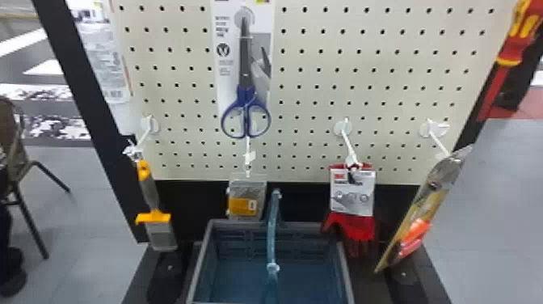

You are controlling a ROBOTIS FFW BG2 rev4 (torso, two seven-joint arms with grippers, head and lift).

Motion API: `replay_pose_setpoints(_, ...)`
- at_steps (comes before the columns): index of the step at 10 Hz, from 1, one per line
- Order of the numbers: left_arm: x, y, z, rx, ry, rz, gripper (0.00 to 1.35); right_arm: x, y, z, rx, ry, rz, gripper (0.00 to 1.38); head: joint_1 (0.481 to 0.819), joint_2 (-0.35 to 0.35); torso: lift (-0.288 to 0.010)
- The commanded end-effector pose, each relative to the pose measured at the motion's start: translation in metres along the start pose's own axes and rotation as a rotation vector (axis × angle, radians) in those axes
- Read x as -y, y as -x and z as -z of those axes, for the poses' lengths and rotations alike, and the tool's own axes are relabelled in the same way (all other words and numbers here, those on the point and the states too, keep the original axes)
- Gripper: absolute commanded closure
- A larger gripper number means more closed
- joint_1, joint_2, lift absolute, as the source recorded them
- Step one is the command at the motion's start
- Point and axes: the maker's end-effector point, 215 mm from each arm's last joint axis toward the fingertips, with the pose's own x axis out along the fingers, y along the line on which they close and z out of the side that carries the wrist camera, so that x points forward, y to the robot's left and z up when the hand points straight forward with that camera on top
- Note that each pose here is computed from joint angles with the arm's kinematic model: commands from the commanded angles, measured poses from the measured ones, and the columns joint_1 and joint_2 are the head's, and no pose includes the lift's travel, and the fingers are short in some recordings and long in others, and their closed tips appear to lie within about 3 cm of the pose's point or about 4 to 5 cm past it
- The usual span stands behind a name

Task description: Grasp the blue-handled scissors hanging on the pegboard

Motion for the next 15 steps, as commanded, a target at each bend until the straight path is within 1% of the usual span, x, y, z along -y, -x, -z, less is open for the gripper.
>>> replay_pose_setpoints(1,0.0,0.001,0.003,-0.002,0.006,-0.002,0.14,0.0,0.001,0.0,-0.001,-0.001,0.001,0.32,0.549,0.0,-0.1)
replay_pose_setpoints(6,0.004,-0.003,0.002,0.007,0.029,0.003,0.14,-0.001,0.001,0.001,-0.004,-0.006,0.002,0.32,0.549,0.0,-0.1)
replay_pose_setpoints(7,0.009,-0.006,-0.005,0.023,0.038,0.012,0.14,0.0,0.001,0.001,-0.004,-0.005,0.005,0.32,0.549,0.0,-0.1)
replay_pose_setpoints(8,0.016,-0.01,-0.015,0.047,0.052,0.024,0.18,-0.001,0.001,0.001,-0.004,-0.006,0.003,0.32,0.549,0.0,-0.1)
replay_pose_setpoints(9,0.021,-0.014,-0.032,0.075,0.052,0.032,0.19,-0.001,0.002,0.003,-0.006,-0.005,0.002,0.32,0.549,0.0,-0.1)
replay_pose_setpoints(10,0.023,-0.018,-0.056,0.105,0.046,0.039,0.19,0.0,0.002,0.004,-0.008,-0.004,0.003,0.32,0.549,0.0,-0.1)
replay_pose_setpoints(12,0.024,-0.023,-0.095,0.156,0.043,0.049,0.19,-0.001,0.003,0.005,-0.011,-0.005,0.002,0.32,0.549,0.0,-0.1)
replay_pose_setpoints(13,0.029,-0.026,-0.112,0.187,0.068,0.062,0.19,0.0,0.004,0.007,-0.015,-0.004,0.002,0.32,0.549,0.0,-0.1)
replay_pose_setpoints(15,0.037,-0.027,-0.161,0.244,0.062,0.088,0.25,0.0,0.004,0.007,-0.017,-0.003,0.002,0.32,0.549,0.0,-0.1)
